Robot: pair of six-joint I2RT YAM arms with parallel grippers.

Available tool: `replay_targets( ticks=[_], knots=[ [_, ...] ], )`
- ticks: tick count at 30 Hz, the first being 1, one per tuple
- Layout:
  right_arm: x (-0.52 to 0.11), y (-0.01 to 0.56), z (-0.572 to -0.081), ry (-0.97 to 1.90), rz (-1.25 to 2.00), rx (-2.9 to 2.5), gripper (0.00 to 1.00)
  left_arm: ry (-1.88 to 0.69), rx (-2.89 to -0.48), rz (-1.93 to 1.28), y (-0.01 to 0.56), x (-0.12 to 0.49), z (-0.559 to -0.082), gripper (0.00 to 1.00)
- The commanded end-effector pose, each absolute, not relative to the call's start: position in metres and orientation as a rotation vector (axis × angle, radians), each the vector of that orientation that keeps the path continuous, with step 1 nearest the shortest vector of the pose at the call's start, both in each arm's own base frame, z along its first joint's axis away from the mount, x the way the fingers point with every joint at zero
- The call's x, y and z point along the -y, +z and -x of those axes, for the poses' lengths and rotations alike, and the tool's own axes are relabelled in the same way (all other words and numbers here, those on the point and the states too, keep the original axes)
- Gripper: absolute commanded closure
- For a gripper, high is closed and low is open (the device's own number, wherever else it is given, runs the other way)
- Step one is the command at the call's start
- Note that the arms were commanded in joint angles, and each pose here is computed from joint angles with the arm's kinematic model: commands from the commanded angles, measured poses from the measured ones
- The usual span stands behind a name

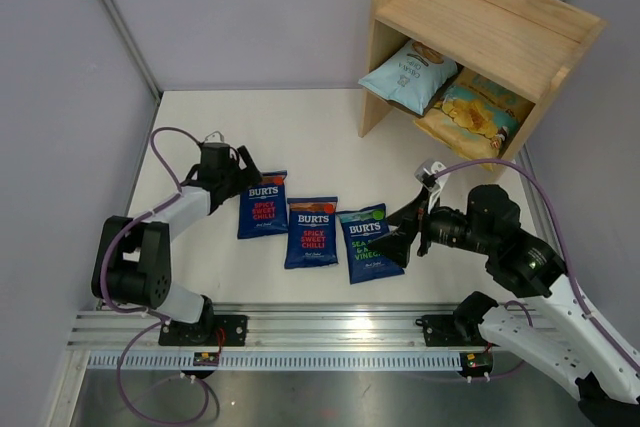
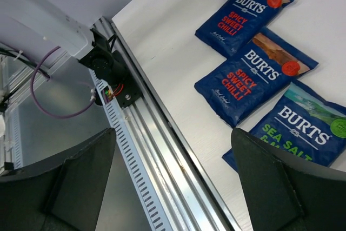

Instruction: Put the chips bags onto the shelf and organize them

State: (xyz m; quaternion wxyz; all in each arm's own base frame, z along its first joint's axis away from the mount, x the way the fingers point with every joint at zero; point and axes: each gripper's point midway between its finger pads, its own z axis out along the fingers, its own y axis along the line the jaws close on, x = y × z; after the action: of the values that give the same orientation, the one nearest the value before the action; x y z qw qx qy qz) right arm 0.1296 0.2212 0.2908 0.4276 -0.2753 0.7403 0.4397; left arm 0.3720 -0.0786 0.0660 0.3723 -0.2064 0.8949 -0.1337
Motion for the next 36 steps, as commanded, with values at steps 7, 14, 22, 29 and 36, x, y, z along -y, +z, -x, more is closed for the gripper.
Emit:
replay_targets(
  ticks=[7, 14, 22, 29, 36],
  knots=[
    [-0.237, 0.3, -0.118, 1.227, 0.766, -1.796, 0.07, -0.338, -2.389, 0.446, 0.032, 0.073, -0.382, 0.18],
    [-0.246, 0.298, -0.125, 1.263, 0.745, -1.812, 0.09, -0.377, -2.398, 0.433, 0.03, 0.078, -0.382, 0.58],
    [-0.247, 0.293, -0.139, 1.222, 0.682, -1.839, 0.06, -0.392, -2.392, 0.449, 0.031, 0.078, -0.378, 0.9],
    [-0.244, 0.286, -0.184, 1.137, 0.335, -1.885, 0.01, -0.546, -2.208, 0.475, 0.082, 0.091, -0.38, 1.0],
    [-0.271, 0.281, -0.2, 1.304, 0.257, -1.78, 0.01, -0.697, -1.975, 0.447, 0.166, 0.117, -0.368, 1.0]
  ],
)
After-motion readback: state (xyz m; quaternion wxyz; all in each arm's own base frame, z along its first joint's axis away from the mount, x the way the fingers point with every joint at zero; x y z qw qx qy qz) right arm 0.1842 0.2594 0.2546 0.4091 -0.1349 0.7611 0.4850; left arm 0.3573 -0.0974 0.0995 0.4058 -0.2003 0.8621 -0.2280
